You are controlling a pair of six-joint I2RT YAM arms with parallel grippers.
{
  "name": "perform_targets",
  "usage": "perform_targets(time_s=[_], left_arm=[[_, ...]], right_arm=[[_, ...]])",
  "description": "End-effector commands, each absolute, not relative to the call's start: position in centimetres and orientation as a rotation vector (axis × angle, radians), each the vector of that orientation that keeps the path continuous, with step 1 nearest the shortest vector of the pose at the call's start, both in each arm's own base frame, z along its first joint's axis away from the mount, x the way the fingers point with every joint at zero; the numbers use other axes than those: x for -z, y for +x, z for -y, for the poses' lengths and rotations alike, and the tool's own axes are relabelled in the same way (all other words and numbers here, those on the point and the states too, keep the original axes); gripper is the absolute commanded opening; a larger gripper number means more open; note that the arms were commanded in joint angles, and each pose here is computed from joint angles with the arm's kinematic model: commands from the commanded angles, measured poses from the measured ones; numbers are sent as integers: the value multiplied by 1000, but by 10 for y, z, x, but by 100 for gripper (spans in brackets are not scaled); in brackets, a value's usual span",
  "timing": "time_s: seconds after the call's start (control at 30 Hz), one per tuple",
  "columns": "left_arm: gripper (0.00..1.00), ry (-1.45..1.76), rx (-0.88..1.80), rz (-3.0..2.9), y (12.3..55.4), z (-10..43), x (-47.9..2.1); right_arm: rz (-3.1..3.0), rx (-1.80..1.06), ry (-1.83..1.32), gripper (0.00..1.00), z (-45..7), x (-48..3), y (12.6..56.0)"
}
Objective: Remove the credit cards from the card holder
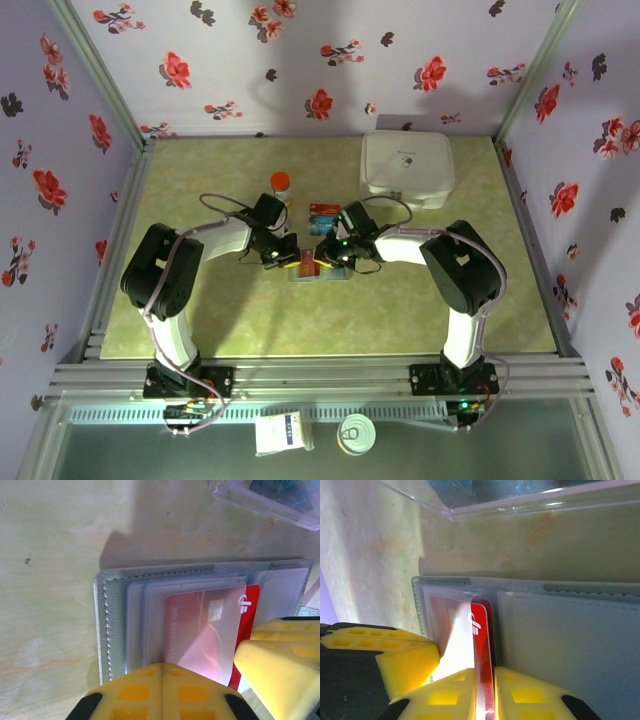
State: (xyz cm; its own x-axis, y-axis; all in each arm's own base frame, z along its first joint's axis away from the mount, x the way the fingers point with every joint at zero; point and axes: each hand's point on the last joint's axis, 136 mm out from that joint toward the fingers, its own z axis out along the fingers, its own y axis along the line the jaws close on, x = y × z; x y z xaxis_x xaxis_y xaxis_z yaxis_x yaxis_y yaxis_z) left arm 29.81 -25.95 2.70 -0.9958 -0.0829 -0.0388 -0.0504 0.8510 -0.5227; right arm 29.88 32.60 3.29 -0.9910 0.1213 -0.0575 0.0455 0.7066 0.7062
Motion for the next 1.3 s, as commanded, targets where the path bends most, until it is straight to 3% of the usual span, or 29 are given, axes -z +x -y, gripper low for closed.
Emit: perform_targets(time_s=[0.0,0.4,0.73,1.27], left_arm=[[0,-88,763,-2999,294,254,-19],[0,-92,758,-2996,293,252,-22],[0,-92,750,-3004,292,251,-21],[0,-85,759,-2994,294,253,-24]], right_arm=[[-2782,-1217,137,14,-329,-38,299],[-2770,-1181,148,3,-312,-39,300],[-2821,-978,109,3,-280,-48,297],[-2862,-766,11,5,-290,-55,299]])
